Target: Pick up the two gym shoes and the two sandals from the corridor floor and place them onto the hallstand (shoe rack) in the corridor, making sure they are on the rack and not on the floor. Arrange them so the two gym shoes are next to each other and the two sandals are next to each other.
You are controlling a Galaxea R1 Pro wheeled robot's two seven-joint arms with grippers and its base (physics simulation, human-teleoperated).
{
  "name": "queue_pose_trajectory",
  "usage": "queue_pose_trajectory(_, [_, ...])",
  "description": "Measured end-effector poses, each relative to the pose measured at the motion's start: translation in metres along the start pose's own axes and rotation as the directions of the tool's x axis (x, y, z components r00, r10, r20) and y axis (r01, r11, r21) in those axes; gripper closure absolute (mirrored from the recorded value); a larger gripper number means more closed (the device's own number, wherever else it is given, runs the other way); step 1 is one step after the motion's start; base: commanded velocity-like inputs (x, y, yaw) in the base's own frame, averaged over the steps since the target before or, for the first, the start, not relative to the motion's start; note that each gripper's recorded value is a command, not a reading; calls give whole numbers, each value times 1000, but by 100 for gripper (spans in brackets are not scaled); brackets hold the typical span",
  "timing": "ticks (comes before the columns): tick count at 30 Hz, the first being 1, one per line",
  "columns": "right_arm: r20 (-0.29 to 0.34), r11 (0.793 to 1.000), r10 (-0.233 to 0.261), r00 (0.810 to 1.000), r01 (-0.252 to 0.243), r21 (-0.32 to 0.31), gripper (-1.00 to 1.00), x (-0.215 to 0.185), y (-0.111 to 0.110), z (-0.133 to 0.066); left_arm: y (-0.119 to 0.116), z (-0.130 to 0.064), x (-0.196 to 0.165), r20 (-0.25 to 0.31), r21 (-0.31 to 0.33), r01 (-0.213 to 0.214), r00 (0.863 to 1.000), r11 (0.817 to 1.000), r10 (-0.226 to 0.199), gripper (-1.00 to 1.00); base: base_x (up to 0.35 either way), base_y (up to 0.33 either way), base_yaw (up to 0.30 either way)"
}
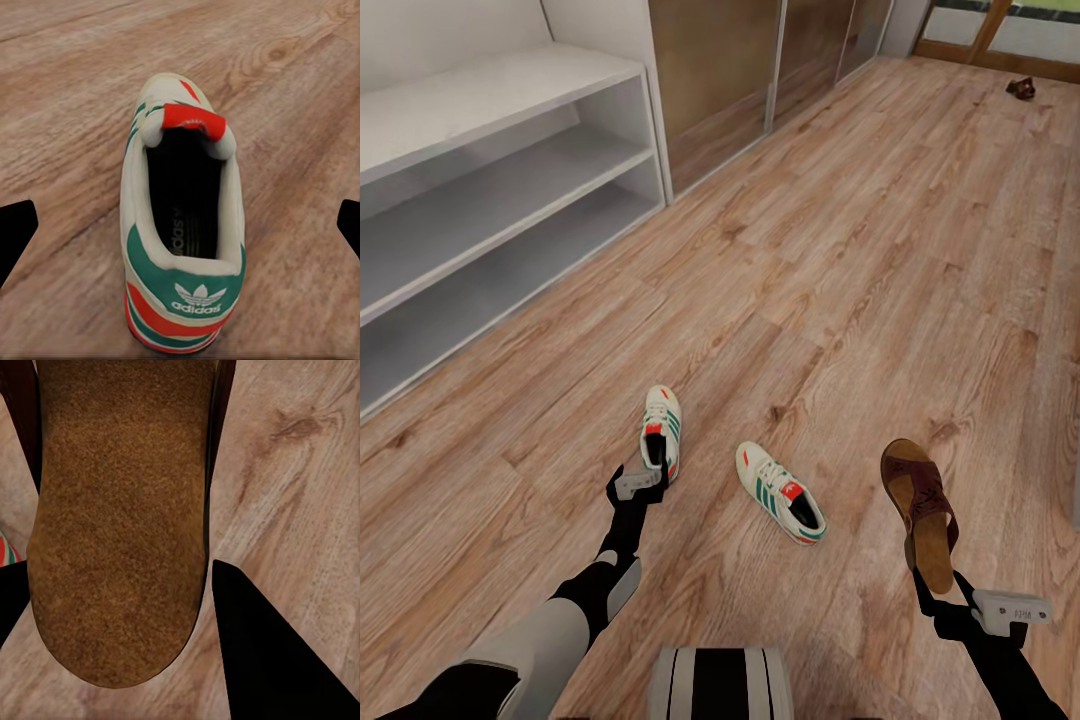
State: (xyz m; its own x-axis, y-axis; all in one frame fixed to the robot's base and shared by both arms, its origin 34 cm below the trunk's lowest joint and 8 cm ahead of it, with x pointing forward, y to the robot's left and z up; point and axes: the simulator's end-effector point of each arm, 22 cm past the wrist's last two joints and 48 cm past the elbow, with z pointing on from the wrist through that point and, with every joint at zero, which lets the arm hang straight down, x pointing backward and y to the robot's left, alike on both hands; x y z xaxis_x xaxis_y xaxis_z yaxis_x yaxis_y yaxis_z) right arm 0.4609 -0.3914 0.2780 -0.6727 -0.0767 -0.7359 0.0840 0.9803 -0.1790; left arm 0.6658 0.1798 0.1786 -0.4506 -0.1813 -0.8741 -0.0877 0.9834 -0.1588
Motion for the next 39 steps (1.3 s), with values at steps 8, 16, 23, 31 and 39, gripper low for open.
queue_pose_trajectory(8, [-9, 1000, -1, 1000, 1, -1, 100, 4, 0, 1, -1, 1, 5, -7, 1, 1, 1000, 1000, -1, -100, 0, 0, 0])
queue_pose_trajectory(16, [-13, 1000, -2, 1000, 2, -2, 100, 6, 1, 1, -6, 6, 0, 2, 6, 6, 1000, 1000, -6, -100, 0, 0, 0])
queue_pose_trajectory(23, [-14, 1000, -3, 1000, 3, -2, 100, 6, 1, 1, -8, 8, -2, 6, 10, 7, 1000, 1000, -7, -100, 0, 0, 0])
queue_pose_trajectory(31, [-15, 1000, -3, 1000, 3, -3, 100, 7, 1, 1, -18, 9, -4, 9, 43, 6, 1000, 999, -6, -100, 0, 0, 0])
queue_pose_trajectory(39, [-16, 1000, -2, 1000, 2, -2, 100, 7, 1, 1, -27, 9, -5, 12, 79, 6, 1000, 997, -7, -100, 0, 0, 0])
